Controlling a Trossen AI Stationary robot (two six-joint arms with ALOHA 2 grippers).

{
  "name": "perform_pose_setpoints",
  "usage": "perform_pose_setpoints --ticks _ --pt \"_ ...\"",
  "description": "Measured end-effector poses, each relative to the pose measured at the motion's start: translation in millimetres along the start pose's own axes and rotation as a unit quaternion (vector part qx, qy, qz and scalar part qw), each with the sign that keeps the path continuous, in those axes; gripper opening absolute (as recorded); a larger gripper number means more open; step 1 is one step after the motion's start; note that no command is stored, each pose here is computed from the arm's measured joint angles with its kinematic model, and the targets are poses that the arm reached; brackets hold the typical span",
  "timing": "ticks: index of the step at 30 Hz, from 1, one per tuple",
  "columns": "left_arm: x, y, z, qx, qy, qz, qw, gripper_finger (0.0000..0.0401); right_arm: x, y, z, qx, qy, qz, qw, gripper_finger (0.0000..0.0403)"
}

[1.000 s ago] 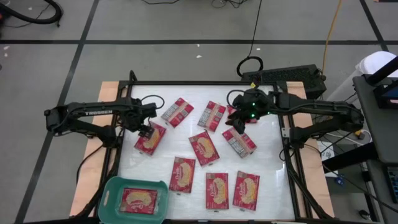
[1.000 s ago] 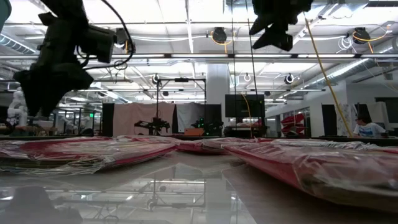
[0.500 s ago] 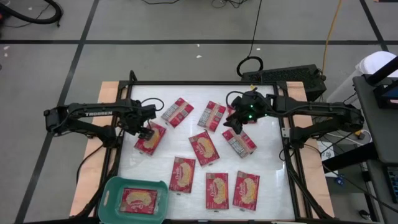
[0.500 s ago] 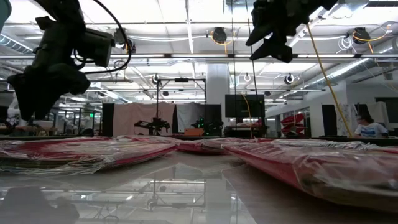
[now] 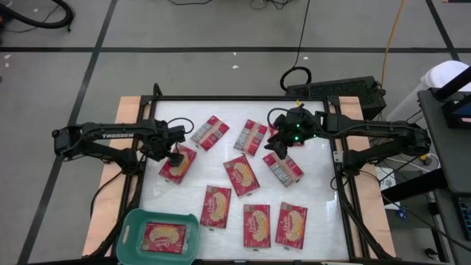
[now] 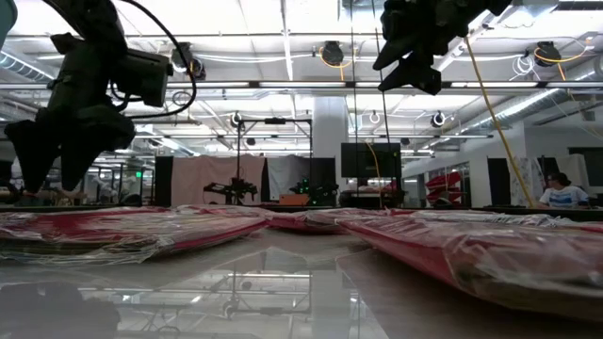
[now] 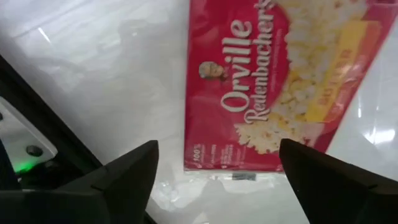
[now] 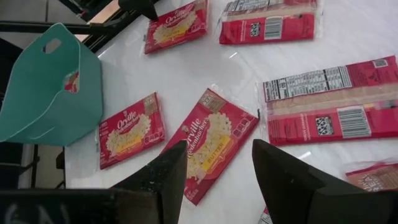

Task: Sort popcorn bags into baskets
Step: Put the red popcorn bag into the green bin

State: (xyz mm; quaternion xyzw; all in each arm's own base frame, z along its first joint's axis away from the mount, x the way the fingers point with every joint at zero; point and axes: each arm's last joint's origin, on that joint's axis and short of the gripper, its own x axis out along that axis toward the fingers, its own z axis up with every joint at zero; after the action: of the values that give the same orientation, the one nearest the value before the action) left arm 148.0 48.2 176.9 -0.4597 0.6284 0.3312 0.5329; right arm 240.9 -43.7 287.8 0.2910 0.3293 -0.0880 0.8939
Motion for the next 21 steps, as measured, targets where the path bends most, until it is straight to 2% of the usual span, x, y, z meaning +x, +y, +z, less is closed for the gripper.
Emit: perform_pose_setpoints --ticks 7,12,21 --pt "2 -4 -1 0.016 -0.012 -0.004 1.000 0.0310 0 1 -1 0.000 0.009 0.015 1.000 0.0173" --pt "20 3 -1 -0.013 -0.018 0.001 1.000 0.0285 0 1 -1 0.000 0.015 0.021 1.000 0.0173" --pt "45 8 -4 -0.013 -0.014 -0.032 0.999 0.0249 0 1 -1 0.000 0.015 0.021 1.000 0.0173"
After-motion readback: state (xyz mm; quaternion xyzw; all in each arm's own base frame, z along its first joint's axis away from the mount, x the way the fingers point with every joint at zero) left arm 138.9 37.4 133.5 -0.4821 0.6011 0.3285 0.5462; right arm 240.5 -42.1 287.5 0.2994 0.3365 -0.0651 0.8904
